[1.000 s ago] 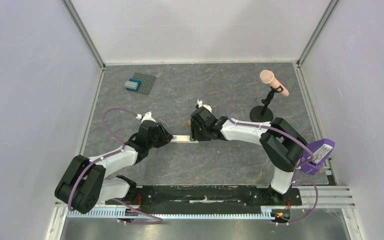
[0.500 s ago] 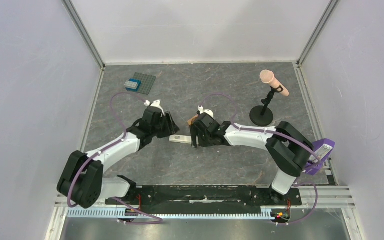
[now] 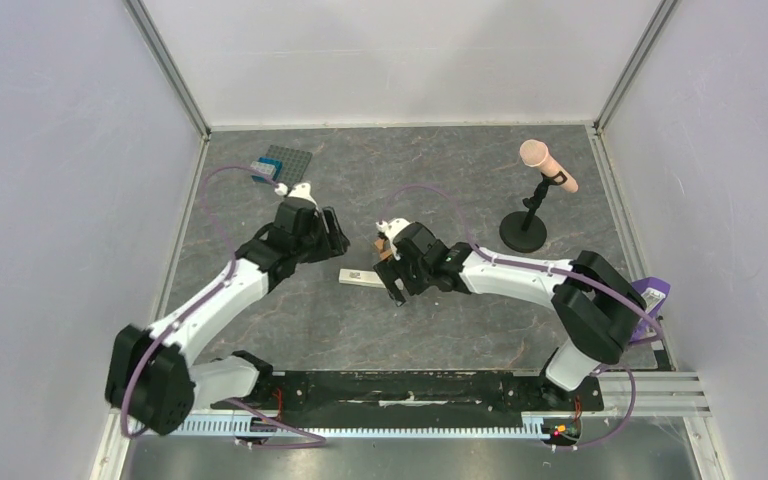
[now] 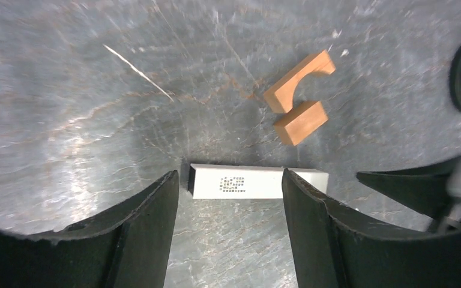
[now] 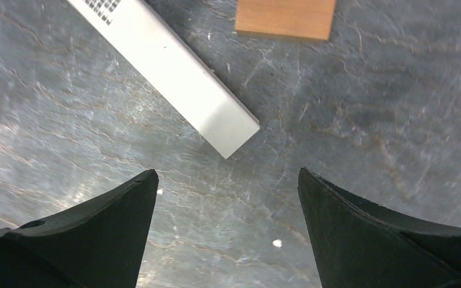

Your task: Load the batteries into the remote control

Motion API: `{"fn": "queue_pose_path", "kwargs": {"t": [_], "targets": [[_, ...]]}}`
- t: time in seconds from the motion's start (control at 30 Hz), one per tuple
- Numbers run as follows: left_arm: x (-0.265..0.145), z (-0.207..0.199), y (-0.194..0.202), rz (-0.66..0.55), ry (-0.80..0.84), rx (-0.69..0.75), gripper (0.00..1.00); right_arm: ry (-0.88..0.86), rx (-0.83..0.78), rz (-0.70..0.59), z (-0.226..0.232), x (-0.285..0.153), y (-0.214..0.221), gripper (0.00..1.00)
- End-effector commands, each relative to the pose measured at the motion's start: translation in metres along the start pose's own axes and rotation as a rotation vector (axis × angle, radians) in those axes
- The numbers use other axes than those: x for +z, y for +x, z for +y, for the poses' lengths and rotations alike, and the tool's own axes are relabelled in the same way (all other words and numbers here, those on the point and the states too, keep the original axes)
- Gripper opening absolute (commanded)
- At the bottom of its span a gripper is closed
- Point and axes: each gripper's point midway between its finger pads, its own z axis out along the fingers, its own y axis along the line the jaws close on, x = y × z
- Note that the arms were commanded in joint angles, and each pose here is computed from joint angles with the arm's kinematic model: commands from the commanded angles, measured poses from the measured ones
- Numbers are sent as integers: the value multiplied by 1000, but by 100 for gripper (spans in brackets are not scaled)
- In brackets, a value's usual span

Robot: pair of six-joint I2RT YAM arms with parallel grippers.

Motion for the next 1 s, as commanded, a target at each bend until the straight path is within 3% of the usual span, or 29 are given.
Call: {"fn": "queue_pose_path", "kwargs": {"t": [0.0, 0.23, 0.37, 0.63, 0.97], "targets": [[-57, 1, -47, -175, -32, 3, 69, -56, -314, -56, 3, 8, -26, 88], [-119, -7, -59, -269, 49, -11, 70, -140, -457, -41, 14, 26, -38, 86], [-144, -8, -56, -277, 81, -9, 70, -189, -350, 2, 13, 40, -41, 66], [-171, -4, -44, -278, 109, -21, 70, -182, -224, 45, 13, 43, -16, 44], [-193, 2, -39, -283, 100, -55, 70, -82, -78, 39, 29, 25, 30, 43]]}}
